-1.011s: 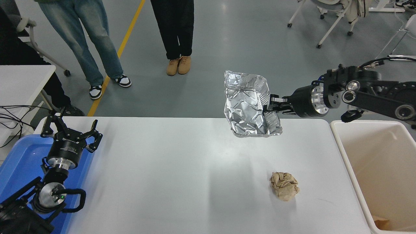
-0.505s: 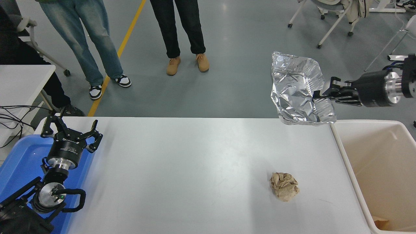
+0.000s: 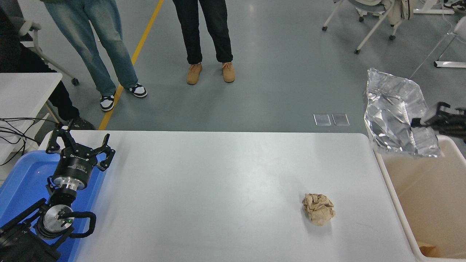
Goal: Clean the table surface
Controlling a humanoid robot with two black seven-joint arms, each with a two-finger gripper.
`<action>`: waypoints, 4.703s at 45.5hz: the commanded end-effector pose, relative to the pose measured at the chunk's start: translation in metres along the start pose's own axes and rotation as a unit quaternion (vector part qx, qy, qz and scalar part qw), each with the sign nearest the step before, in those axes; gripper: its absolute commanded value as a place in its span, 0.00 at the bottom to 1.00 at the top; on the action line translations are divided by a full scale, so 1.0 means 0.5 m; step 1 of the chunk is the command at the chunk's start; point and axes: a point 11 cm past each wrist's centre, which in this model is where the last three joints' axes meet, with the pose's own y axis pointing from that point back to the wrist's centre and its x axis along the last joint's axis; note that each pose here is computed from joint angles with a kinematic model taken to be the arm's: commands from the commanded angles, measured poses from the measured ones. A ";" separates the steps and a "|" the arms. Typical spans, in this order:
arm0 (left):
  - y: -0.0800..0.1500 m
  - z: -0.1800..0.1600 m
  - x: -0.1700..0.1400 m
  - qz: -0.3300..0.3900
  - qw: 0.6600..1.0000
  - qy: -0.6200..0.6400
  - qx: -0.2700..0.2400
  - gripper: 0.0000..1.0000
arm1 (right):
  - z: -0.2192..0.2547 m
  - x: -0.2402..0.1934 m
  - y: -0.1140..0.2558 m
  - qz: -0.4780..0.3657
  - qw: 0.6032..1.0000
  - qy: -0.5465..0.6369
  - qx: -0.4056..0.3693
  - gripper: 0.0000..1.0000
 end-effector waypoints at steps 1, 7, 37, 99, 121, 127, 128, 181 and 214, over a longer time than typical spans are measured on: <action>0.000 0.000 0.000 0.000 1.000 0.000 0.000 0.99 | 0.124 -0.030 -0.023 0.033 0.997 -0.015 -0.069 0.00; 0.000 0.000 0.000 0.000 1.000 0.000 0.000 0.99 | 0.166 -0.068 -0.048 0.048 0.994 -0.060 -0.080 0.00; -0.001 0.000 -0.001 0.000 1.000 0.000 0.000 0.99 | 0.324 -0.178 -0.134 0.134 0.963 -0.140 -0.188 0.00; 0.000 0.000 0.000 0.000 1.000 -0.001 0.001 0.99 | 0.359 -0.323 -0.203 0.233 0.909 -0.170 -0.301 0.00; -0.001 0.000 -0.001 -0.001 1.000 -0.001 0.000 0.99 | 0.356 -0.316 -0.202 0.252 0.903 -0.162 -0.307 0.00; -0.001 0.000 -0.001 0.000 1.000 0.000 0.000 0.99 | 0.358 -0.313 -0.199 0.259 0.901 -0.160 -0.310 0.05; -0.001 0.000 -0.001 0.000 1.000 0.000 0.000 0.99 | 0.357 -0.313 -0.199 0.260 0.901 -0.159 -0.309 0.12; 0.000 0.000 0.000 0.000 1.000 0.000 0.000 0.99 | 0.334 -0.194 -0.168 0.372 0.827 -0.329 -0.263 0.97; 0.000 0.000 0.000 0.000 1.000 0.000 0.000 0.99 | 0.229 -0.076 -0.194 0.367 0.774 -0.511 -0.073 0.98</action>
